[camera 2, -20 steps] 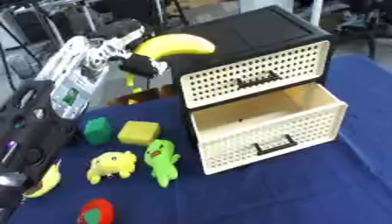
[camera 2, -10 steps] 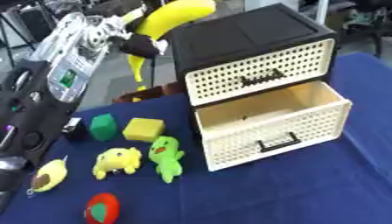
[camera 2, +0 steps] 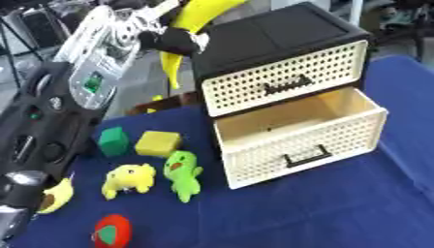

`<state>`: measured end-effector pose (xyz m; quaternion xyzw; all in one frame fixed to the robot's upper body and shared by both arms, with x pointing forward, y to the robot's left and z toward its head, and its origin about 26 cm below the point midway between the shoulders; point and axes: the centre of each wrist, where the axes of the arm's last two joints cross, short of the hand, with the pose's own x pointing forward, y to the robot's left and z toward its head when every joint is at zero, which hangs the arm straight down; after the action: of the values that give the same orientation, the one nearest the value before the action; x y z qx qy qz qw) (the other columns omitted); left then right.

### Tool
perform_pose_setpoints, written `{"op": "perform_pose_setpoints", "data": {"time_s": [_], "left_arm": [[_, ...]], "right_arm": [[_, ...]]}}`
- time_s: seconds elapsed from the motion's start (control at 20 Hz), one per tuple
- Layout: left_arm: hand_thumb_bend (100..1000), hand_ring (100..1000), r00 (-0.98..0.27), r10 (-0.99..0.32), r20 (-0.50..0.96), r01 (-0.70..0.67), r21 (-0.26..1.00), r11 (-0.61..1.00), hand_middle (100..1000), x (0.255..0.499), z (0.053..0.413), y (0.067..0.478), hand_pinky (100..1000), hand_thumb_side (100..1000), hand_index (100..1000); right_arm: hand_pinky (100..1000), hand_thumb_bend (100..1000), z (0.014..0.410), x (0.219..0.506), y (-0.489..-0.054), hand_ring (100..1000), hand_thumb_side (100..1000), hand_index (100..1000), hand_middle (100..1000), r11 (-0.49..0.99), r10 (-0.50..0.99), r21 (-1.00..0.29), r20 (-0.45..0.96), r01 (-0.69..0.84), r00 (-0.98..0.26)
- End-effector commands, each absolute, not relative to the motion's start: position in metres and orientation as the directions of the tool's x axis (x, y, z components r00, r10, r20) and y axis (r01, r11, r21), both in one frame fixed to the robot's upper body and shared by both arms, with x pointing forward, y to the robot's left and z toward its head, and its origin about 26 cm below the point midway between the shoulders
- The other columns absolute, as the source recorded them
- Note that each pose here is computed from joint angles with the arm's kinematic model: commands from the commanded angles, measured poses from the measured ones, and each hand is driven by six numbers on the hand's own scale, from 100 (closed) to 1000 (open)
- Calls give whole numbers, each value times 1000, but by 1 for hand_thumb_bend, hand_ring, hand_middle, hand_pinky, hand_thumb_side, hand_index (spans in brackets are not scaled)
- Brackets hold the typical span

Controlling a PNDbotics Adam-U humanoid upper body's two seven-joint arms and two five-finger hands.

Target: Pick up objects from table and place into drawer.

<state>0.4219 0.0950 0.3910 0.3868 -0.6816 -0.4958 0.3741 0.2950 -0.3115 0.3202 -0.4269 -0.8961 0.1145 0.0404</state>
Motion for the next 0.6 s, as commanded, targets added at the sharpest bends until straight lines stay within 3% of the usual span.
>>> {"op": "perform_pose_setpoints", "data": {"time_s": [0.05,0.6], "left_arm": [[100,319,-443,-889,116,-192,956,221,388,414,406,89,100,413,554],[100,319,-488,-861,140,-117,967,224,387,413,399,70,100,408,553]], "right_arm": [[411,100,329,290,-310,500,804,747,497,612,768,-230,-53,757,-638],[410,100,330,291,-308,499,799,744,496,624,762,-226,-36,748,-647]]}}
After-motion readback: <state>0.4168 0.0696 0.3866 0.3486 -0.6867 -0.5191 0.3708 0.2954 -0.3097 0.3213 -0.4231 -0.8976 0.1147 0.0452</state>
